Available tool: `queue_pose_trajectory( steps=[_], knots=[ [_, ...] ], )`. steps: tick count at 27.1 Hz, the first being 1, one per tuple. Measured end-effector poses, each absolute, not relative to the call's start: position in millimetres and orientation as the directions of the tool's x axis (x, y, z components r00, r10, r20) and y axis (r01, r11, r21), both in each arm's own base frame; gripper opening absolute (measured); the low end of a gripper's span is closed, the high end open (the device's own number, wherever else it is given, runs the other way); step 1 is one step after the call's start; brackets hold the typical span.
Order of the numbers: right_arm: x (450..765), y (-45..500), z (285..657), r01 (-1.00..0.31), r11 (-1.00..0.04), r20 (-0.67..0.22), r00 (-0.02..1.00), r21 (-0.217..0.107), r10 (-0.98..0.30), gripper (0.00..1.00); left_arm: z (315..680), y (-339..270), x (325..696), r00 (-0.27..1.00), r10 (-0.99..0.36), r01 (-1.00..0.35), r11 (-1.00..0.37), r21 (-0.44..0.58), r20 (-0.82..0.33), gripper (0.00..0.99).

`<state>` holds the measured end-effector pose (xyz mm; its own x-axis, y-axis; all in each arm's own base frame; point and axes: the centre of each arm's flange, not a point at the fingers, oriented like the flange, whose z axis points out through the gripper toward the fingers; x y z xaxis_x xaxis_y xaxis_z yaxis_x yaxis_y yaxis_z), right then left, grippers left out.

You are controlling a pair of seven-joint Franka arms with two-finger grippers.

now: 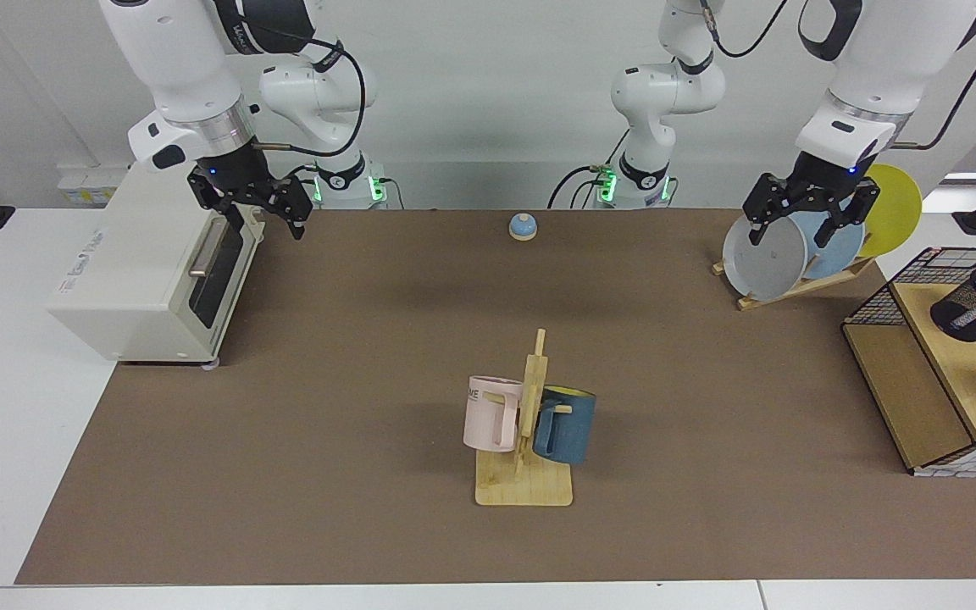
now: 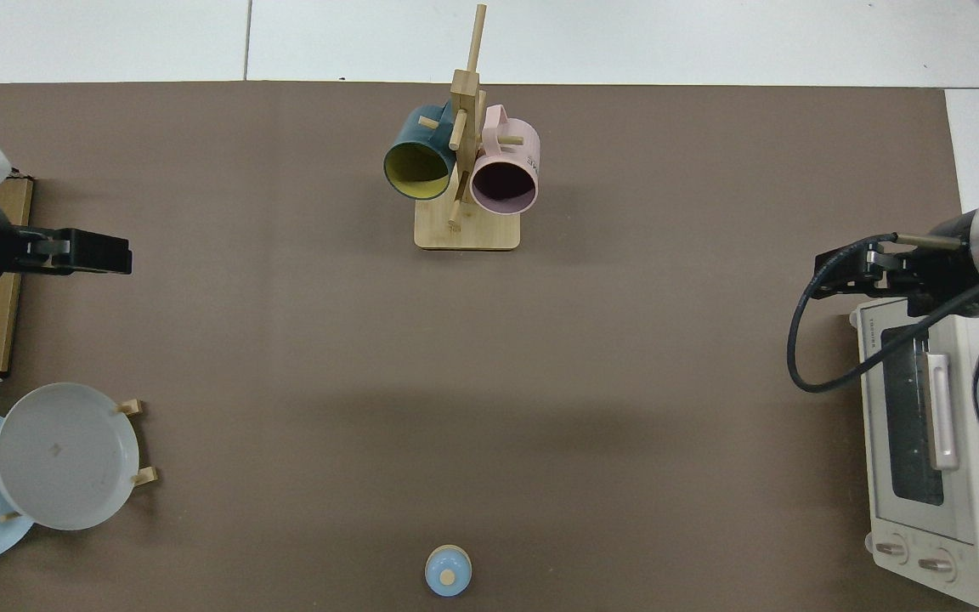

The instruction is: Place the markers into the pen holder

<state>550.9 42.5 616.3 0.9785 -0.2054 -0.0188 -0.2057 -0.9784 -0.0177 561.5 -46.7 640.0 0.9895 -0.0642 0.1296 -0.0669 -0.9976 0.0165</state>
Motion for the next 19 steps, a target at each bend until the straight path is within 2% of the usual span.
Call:
queue_pose_trajectory(
  steps=[8, 19],
  knots=[
    [550.9, 42.5, 616.3, -0.206, -0.978, -0.019, 0.978, -0.018, -0.205, 1.00, 639.2, -41.3, 561.7, 0.991, -0.054, -0.056, -0.998, 0.017, 0.126, 0.991],
    [550.9, 42.5, 616.3, -0.206, -0.978, -0.019, 0.978, -0.018, -0.205, 1.00, 621.3, -21.5, 563.1, 0.988, -0.126, -0.127, -0.992, 0.007, 0.088, 0.991]
  ],
)
